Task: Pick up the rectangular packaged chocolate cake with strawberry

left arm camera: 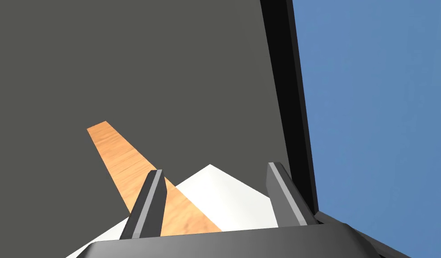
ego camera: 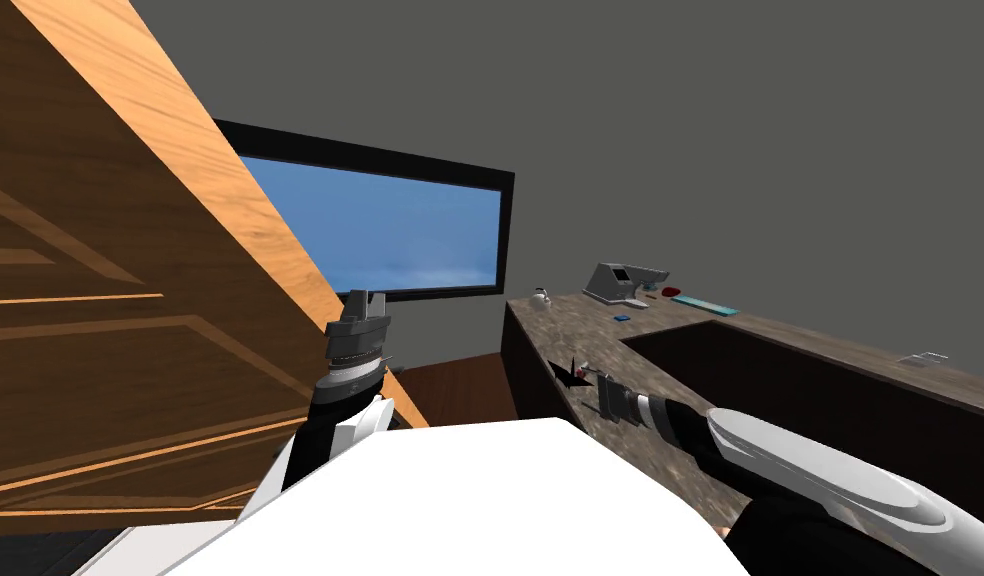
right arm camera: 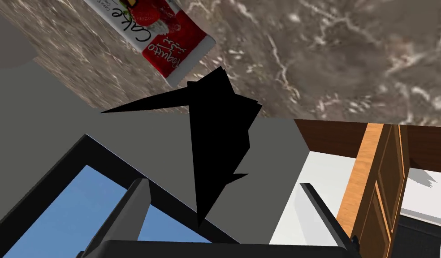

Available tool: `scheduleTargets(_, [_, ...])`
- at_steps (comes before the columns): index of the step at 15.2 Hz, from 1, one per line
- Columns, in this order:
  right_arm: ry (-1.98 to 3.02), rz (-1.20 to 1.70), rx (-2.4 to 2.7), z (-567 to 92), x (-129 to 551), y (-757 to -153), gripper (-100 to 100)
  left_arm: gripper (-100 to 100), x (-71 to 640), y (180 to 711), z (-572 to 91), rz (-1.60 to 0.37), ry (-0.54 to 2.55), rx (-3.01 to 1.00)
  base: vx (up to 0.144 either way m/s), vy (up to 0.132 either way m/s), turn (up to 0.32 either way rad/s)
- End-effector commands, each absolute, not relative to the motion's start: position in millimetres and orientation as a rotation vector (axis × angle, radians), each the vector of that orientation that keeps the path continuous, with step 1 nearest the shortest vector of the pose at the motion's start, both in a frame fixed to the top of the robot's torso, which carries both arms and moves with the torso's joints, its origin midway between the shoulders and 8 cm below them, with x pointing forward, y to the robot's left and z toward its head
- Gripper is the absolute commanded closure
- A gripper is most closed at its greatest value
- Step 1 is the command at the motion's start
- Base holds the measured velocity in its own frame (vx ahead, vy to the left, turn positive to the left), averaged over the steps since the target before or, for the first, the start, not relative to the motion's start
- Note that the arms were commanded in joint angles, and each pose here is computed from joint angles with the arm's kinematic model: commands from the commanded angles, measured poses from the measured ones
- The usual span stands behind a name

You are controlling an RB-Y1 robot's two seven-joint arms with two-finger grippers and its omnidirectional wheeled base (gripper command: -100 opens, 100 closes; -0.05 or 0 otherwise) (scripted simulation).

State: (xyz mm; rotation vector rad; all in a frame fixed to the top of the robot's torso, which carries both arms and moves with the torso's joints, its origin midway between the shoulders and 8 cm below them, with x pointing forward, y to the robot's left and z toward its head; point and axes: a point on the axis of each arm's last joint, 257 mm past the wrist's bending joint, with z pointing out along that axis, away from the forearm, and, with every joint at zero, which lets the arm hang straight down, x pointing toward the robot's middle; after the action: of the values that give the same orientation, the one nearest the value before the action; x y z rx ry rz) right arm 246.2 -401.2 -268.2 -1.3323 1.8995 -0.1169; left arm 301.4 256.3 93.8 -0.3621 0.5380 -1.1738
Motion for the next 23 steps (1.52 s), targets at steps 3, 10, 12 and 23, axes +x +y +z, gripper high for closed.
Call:
scheduleTargets(3, [1.898, -0.186, -1.502, -281.0, 235.8, -425.0, -100, 0, 301.4, 256.3, 93.8, -1.174, 0.538, -0.362, 0.02, -0.037, 0.146])
scheduleTargets(10, [1.875, -0.29, -1.812, -301.8, 213.9, -473.6, -100, 0, 301.4, 256.3, 93.8, -1.174, 0.538, -0.362, 0.022, -0.038, 0.15])
scheduleTargets(12, [1.867, -0.305, -1.868, -304.6, 210.0, -482.6, -100, 0, 301.4, 256.3, 93.8, -1.174, 0.538, -0.362, 0.028, -0.065, 0.194])
scheduleTargets(23, [1.772, -0.376, -2.194, -314.5, 193.5, -530.0, -100, 0, 301.4, 256.3, 93.8, -1.174, 0.538, -0.362, 0.017, -0.036, 0.118])
